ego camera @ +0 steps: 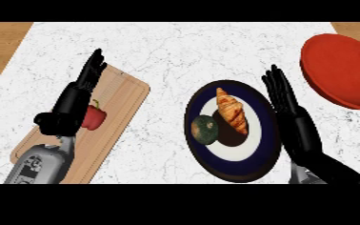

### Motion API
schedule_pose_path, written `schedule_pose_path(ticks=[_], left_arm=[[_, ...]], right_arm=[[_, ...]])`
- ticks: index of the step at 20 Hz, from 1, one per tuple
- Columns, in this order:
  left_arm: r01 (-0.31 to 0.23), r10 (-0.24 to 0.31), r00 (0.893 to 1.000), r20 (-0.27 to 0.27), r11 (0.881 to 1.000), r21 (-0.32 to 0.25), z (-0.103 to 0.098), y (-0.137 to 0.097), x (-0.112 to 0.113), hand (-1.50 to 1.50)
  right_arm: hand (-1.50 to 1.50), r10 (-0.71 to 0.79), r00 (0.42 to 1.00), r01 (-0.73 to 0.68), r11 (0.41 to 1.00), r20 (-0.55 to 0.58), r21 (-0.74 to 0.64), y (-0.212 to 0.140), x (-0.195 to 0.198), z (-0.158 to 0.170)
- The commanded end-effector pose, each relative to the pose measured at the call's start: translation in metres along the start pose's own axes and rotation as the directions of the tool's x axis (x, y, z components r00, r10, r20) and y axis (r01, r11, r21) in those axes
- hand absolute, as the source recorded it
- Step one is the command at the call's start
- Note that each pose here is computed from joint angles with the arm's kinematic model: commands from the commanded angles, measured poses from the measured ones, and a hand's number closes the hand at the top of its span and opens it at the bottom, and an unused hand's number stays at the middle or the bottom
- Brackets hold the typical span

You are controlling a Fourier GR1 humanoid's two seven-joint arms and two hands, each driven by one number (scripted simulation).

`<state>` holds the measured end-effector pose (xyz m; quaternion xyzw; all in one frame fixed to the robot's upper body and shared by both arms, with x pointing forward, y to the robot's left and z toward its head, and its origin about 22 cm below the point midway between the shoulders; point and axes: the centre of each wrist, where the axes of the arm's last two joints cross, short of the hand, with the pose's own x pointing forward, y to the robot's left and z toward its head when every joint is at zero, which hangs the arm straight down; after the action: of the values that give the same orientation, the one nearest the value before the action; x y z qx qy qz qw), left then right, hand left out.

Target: Pick the croissant from the plate and place it in the bowl

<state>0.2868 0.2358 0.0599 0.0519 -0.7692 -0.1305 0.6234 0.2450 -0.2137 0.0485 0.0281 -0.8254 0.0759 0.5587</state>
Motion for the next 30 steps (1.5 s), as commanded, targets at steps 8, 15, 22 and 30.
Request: schedule_pose_path(ticks=[8, 15, 22, 30], left_arm=[[-0.251, 0.259, 0.964, -0.053, 0.959, 0.128, 0.008, 0.021, -0.008, 0.0], [-0.33, 0.337, 0.94, -0.05, 0.938, 0.108, 0.019, 0.047, -0.007, 0.0], [-0.342, 0.35, 0.935, -0.054, 0.932, 0.12, 0.017, 0.045, -0.011, 0.0], [-0.324, 0.332, 0.942, -0.058, 0.94, 0.106, 0.007, 0.05, -0.01, 0.0]], right_arm=[[-1.5, 0.746, 0.637, -0.757, 0.653, -0.196, 0.025, -0.073, 0.004, -0.039], [-1.5, 0.783, 0.594, -0.803, 0.592, -0.185, -0.074, -0.005, 0.006, -0.098], [-1.5, 0.934, 0.196, -0.887, 0.298, -0.298, 0.352, -0.003, 0.031, -0.138], [-1.5, 0.974, -0.147, -0.545, 0.068, -0.175, 0.836, 0.065, 0.029, -0.157]])
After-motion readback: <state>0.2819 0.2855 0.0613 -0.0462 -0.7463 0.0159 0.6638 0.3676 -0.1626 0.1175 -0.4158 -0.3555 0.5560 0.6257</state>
